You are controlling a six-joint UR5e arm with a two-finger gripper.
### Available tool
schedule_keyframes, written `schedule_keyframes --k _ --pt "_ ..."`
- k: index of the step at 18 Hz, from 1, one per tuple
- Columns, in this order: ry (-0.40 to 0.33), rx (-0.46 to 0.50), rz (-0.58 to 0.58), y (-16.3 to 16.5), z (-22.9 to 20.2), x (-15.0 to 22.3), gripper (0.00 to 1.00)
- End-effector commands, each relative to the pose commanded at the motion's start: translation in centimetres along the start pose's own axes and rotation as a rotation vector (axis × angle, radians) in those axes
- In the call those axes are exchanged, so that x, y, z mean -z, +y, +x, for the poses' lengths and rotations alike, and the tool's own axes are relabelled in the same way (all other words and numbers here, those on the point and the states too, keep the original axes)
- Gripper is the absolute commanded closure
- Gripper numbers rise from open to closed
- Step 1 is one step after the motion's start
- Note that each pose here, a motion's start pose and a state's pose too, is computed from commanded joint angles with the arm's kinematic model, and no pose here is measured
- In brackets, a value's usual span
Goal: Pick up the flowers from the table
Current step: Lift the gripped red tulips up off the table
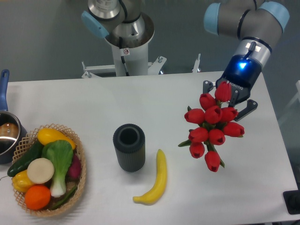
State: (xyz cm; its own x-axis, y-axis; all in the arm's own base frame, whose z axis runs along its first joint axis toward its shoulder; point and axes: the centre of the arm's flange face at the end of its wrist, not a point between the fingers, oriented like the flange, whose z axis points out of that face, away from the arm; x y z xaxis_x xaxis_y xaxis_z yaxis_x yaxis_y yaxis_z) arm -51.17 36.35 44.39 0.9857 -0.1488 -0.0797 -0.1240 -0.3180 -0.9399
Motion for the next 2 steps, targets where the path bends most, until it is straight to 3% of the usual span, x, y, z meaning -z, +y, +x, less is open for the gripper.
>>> schedule_keyframes --k 2 --pt "0.001 -0.002 0.002 -0.42 0.23 -0.02 0.63"
